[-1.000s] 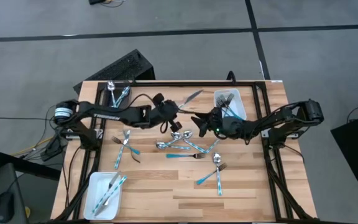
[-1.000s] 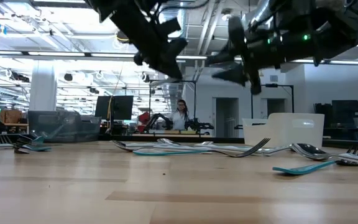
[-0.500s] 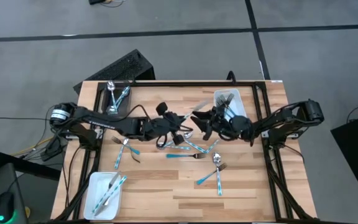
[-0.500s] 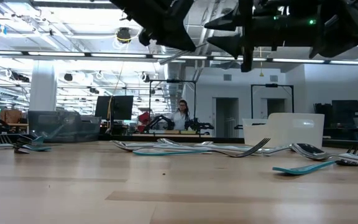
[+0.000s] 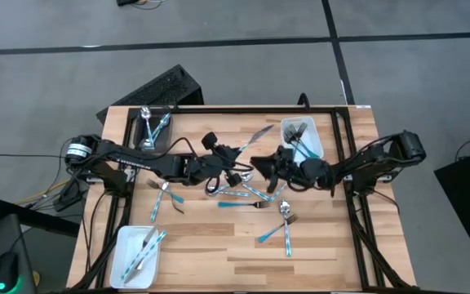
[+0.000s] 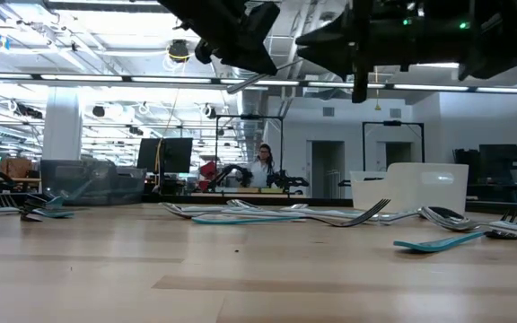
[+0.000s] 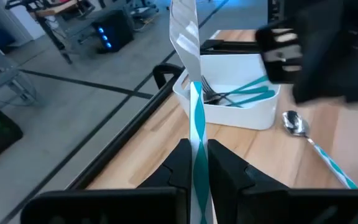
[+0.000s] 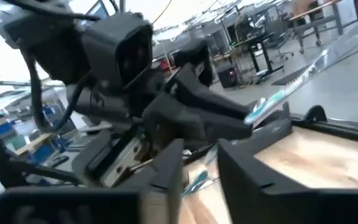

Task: Sort silverware by color (type)
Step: Put the blue light table knife into the bottom white bin

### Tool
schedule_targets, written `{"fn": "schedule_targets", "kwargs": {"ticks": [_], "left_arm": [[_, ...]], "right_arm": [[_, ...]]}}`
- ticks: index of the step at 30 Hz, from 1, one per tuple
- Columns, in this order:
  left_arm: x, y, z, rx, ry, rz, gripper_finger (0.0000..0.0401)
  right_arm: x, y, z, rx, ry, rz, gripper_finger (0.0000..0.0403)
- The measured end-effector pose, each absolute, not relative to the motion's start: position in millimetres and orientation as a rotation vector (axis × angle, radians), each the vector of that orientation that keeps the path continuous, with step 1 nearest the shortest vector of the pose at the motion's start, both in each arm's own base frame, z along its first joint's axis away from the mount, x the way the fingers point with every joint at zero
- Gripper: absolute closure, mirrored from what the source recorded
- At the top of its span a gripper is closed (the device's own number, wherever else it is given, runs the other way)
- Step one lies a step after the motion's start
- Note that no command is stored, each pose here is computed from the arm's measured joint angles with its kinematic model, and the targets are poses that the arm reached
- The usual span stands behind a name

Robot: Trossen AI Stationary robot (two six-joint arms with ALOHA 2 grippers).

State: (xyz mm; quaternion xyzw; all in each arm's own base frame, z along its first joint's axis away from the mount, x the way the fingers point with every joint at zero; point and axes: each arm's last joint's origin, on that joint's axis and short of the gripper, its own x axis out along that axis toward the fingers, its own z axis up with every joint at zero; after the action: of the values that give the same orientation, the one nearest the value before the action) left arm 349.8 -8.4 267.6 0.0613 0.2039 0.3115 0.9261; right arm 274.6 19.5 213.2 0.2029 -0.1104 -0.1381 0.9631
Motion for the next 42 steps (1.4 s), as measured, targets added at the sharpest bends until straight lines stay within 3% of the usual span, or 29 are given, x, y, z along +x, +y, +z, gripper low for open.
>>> {"fn": "schedule_targets", "kwargs": {"ticks": [7, 10, 13, 16, 18, 23, 25, 35, 39, 42], "left_arm": [[350.4, -12.0, 269.2, 0.105, 0.41, 0.573, 0.0385], [350.2, -15.5, 269.0, 0.115, 0.414, 0.559, 0.0385], [350.1, -17.9, 268.9, 0.123, 0.417, 0.551, 0.0385], [350.0, -17.8, 268.6, 0.124, 0.419, 0.548, 0.0385], [349.9, -17.8, 268.0, 0.124, 0.427, 0.54, 0.0385], [349.1, -18.9, 265.3, 0.114, 0.455, 0.505, 0.0381], [349.4, -17.9, 262.8, 0.101, 0.482, 0.441, 0.0372], [346.9, -18.8, 255.6, 0.102, 0.578, 0.281, 0.0294], [346.7, -20.8, 254.8, 0.097, 0.593, 0.201, 0.0284], [345.2, -20.6, 253.5, 0.101, 0.613, 0.212, 0.0283]], "right_arm": [[273.0, 11.6, 211.6, 0.413, -0.242, -0.465, 0.015], [273.1, 4.0, 216.8, 0.423, -0.292, -0.431, 0.0124], [273.1, -1.9, 219.7, 0.425, -0.32, -0.408, 0.0122], [273.2, -4.3, 219.4, 0.425, -0.319, -0.413, 0.0149], [273.2, -5.7, 219.1, 0.422, -0.317, -0.419, 0.0187], [274.1, -4.6, 215.8, 0.319, -0.258, -0.427, 0.0341], [274.9, -3.1, 216.0, 0.248, -0.235, -0.406, 0.0381], [309.5, -8.5, 231.2, 0.136, 0.081, -0.156, 0.0383], [320.1, -6.3, 244.4, 0.095, 0.19, -0.073, 0.0383], [325.2, -2.3, 257.3, 0.076, 0.161, -0.002, 0.0384]]}}
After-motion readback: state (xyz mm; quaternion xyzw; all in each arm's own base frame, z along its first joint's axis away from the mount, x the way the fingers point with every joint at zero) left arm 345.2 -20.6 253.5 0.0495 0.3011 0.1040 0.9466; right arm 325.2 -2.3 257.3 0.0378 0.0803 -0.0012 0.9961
